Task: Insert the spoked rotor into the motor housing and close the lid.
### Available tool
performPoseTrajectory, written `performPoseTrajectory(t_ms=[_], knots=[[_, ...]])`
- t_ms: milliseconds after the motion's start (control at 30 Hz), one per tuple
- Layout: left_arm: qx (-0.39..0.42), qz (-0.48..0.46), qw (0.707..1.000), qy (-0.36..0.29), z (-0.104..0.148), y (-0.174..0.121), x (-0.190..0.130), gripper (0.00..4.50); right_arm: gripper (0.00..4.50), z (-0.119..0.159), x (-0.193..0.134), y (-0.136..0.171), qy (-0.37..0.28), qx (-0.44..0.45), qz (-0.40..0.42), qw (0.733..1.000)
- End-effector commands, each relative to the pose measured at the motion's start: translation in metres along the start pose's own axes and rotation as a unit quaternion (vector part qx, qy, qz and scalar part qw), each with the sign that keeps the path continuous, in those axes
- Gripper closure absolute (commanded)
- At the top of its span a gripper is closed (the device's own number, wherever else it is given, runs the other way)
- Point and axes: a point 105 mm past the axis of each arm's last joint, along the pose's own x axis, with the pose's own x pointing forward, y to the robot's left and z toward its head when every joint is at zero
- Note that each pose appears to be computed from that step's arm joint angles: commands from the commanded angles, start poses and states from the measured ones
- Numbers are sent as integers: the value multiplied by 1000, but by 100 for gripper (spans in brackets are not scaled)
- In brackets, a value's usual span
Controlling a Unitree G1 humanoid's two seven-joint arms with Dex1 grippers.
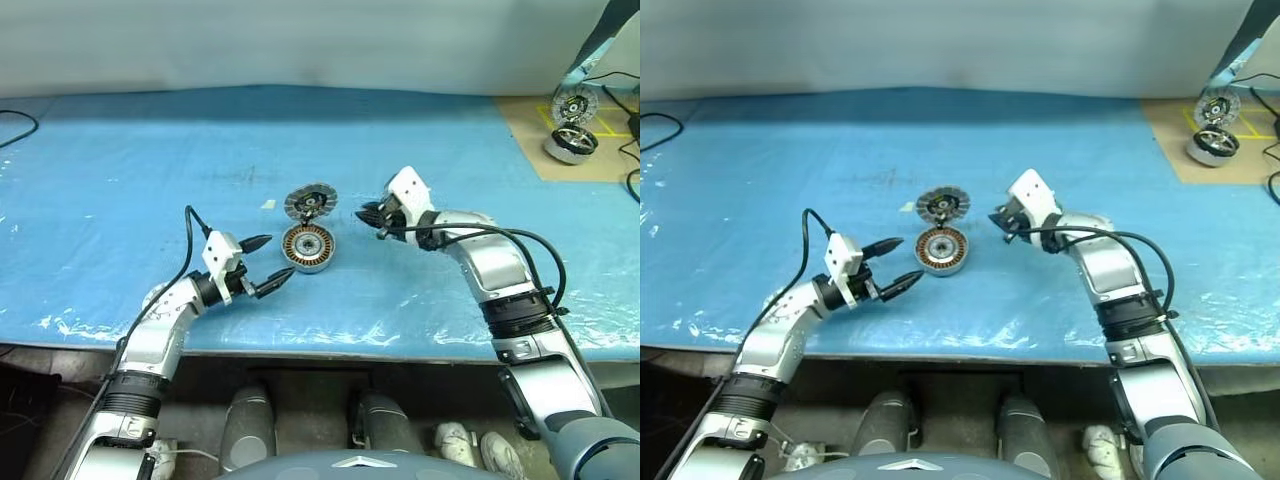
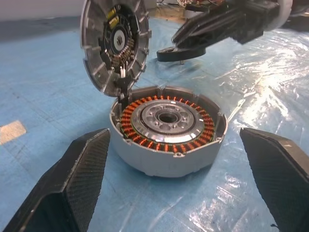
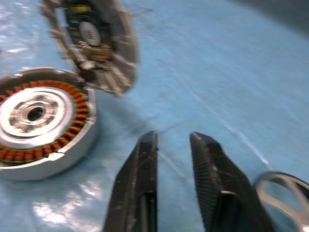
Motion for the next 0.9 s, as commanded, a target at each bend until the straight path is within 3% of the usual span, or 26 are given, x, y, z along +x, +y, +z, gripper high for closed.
performPoseTrajectory(t_ms=[33,100,233,400,533,900], knots=[[14,-2,1000,-13,-1,1,2,0,220,27,-11,-25,-21,-15,-44,999],[14,-4,1000,-20,-2,1,7,0,155,31,-12,-45,-8,10,-76,997],[12,-6,999,-34,2,2,16,0,155,32,-11,-70,9,56,-119,991],[21,-26,998,-49,25,-4,30,0,155,2,-6,-68,116,20,-112,987],[29,-39,997,-52,42,-12,37,0,155,-16,-11,-75,164,32,-124,978],[24,-36,998,-48,61,-28,40,0,155,-24,-17,-65,178,32,-87,980]])
